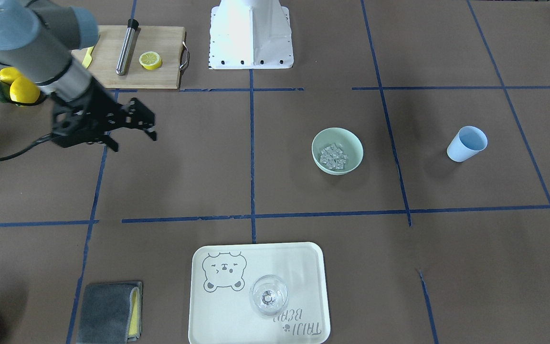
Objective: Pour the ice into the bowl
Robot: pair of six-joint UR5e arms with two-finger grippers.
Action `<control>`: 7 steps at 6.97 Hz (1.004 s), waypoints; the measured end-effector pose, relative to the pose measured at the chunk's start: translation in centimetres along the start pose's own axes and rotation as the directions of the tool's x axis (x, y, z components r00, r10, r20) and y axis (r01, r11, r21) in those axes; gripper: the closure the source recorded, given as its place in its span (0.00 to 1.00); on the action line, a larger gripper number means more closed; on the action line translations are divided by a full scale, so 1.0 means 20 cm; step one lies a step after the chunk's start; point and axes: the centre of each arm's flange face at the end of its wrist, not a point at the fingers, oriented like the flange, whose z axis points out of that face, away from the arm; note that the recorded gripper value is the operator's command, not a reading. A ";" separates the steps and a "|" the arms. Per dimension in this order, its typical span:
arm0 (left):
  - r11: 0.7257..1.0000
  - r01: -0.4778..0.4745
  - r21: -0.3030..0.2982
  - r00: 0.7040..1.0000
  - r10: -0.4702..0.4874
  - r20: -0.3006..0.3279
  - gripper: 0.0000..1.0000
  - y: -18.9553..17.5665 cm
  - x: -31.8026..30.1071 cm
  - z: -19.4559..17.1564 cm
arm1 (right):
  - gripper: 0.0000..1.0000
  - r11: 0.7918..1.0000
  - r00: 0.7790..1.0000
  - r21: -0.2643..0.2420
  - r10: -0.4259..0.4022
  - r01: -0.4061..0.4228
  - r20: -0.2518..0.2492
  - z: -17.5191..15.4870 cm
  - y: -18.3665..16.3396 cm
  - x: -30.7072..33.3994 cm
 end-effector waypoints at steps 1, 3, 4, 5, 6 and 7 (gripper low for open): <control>1.000 -0.003 0.002 1.000 0.003 0.000 0.00 0.00 0.00 0.00 | 0.00 0.999 1.000 0.025 0.029 -0.030 0.010 0.20 0.07 -0.35; 1.000 -0.008 0.005 1.000 0.008 0.000 0.00 0.00 0.01 0.00 | 0.00 0.994 0.995 0.052 0.095 -0.095 0.012 0.54 0.15 -0.99; 1.000 -0.012 0.009 1.000 0.012 0.000 0.00 -0.01 0.01 -0.01 | 0.01 0.991 0.993 0.074 0.114 -0.113 -0.005 0.66 0.16 -1.21; 1.000 -0.016 0.013 1.000 0.016 0.000 0.00 -0.01 0.01 -0.01 | 0.09 0.988 0.991 0.084 0.133 -0.130 -0.031 0.76 0.13 -1.37; 1.000 -0.017 0.015 1.000 0.017 0.000 0.00 -0.01 0.01 -0.01 | 0.49 0.987 0.988 0.086 0.144 -0.139 -0.054 0.83 0.11 -1.45; 1.000 -0.019 0.015 1.000 0.019 0.000 0.00 -0.01 0.01 -0.01 | 0.92 0.986 0.987 0.086 0.149 -0.143 -0.067 0.87 0.10 -1.49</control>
